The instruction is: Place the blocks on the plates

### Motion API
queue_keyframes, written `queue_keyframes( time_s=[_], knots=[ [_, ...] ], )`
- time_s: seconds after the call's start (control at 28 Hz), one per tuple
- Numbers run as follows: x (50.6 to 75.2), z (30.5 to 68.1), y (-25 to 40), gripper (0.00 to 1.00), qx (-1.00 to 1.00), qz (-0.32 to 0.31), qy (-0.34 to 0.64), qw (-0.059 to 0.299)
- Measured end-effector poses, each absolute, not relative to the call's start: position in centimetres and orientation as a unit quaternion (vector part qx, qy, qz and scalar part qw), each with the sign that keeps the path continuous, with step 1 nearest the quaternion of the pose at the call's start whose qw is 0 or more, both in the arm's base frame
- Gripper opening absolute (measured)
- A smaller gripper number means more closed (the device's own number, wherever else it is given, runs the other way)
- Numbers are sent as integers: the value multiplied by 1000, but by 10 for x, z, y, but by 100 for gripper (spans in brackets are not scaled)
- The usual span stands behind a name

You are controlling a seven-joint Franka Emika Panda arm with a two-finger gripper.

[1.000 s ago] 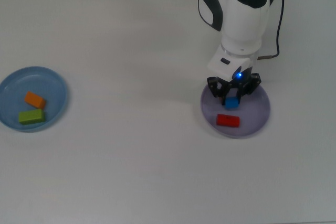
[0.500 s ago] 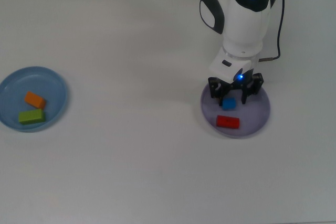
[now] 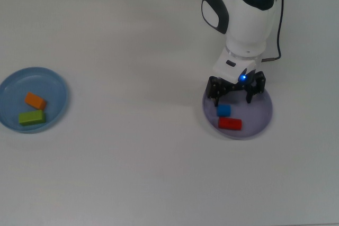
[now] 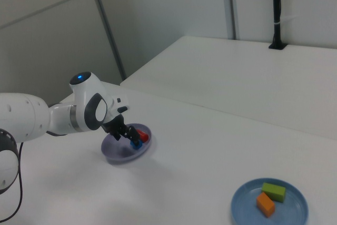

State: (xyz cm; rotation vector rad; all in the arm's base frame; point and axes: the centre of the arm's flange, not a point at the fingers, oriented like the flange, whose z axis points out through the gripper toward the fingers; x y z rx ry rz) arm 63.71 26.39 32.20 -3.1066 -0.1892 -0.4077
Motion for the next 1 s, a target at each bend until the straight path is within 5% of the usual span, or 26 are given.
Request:
queue_keyframes(
  time_s=[0.29,0.64,1.0],
  knots=[
    [637,331,259,100,-991,-121,-61,-15],
    [639,404,192,100,-996,-50,23,-77],
    [610,479,137,100,-991,40,45,-119]
  ],
)
